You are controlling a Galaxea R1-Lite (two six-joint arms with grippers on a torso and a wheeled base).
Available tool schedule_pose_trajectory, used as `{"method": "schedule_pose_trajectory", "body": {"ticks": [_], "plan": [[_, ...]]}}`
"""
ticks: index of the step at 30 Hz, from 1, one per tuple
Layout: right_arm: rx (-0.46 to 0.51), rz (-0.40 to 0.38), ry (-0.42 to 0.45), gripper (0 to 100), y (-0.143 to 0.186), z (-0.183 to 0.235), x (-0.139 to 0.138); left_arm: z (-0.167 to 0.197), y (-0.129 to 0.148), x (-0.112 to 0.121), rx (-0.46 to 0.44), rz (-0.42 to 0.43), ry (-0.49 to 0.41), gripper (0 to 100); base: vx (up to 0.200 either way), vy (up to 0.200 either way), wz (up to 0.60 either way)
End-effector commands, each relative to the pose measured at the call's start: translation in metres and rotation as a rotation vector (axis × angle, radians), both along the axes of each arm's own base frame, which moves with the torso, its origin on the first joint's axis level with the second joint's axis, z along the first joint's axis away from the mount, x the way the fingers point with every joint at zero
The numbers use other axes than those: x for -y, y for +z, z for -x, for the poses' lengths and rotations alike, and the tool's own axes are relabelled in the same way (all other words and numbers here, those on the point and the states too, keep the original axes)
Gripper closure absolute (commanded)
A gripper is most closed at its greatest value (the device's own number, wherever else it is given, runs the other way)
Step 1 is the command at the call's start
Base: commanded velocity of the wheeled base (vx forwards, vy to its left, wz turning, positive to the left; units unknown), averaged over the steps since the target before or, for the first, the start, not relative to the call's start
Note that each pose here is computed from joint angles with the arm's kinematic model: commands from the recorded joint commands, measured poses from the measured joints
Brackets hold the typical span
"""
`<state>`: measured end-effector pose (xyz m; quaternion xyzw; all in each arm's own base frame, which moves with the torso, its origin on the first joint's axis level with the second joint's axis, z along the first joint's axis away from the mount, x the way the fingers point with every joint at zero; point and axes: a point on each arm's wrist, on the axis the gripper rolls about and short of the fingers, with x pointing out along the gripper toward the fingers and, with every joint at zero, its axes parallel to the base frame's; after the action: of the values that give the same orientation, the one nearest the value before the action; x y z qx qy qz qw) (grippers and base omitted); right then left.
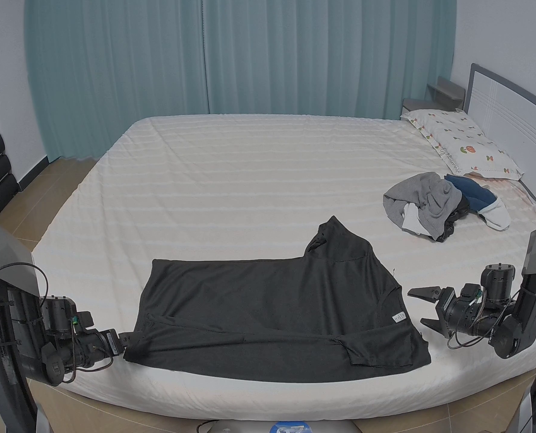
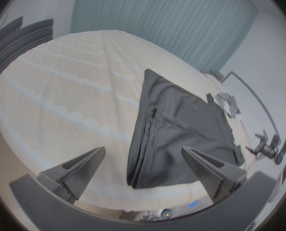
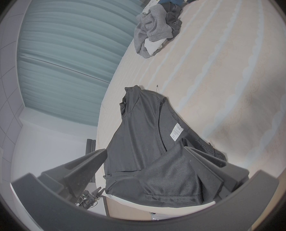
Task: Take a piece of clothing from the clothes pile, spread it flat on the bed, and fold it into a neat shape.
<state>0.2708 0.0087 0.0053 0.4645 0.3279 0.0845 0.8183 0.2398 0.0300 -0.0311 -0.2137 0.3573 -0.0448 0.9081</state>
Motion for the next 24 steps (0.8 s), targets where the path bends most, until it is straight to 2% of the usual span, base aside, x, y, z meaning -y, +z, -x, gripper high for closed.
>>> {"method": "schedule_pose_trajectory", "body": {"ticks": [1, 8, 9, 11, 14, 21, 24], "plan": [[0.001, 0.001, 0.0, 0, 0.0, 0.0, 0.0, -0.018, 0.013, -0.003, 0.081, 0.056, 0.057, 0, 0.0, 0.0, 0.0], [0.001, 0.0, -0.003, 0, 0.0, -0.001, 0.001, -0.041, 0.019, -0.003, 0.137, 0.148, 0.123, 0, 0.0, 0.0, 0.0], [-0.003, 0.0, -0.001, 0, -0.001, -0.001, 0.0, -0.05, 0.025, 0.001, 0.157, 0.215, 0.151, 0, 0.0, 0.0, 0.0], [-0.013, 0.001, 0.007, 0, -0.004, -0.001, -0.002, -0.059, 0.027, 0.006, 0.177, 0.236, 0.143, 0, 0.0, 0.0, 0.0], [-0.013, 0.001, 0.01, 0, -0.005, -0.001, -0.003, -0.072, 0.029, 0.015, 0.207, 0.227, 0.126, 0, 0.0, 0.0, 0.0], [-0.028, 0.002, 0.009, 0, -0.009, -0.001, -0.003, -0.12, 0.026, 0.041, 0.27, 0.156, 0.179, 0, 0.0, 0.0, 0.0], [-0.029, 0.002, 0.009, 0, -0.01, -0.002, -0.003, -0.144, 0.019, 0.045, 0.226, 0.147, 0.181, 0, 0.0, 0.0, 0.0]]}}
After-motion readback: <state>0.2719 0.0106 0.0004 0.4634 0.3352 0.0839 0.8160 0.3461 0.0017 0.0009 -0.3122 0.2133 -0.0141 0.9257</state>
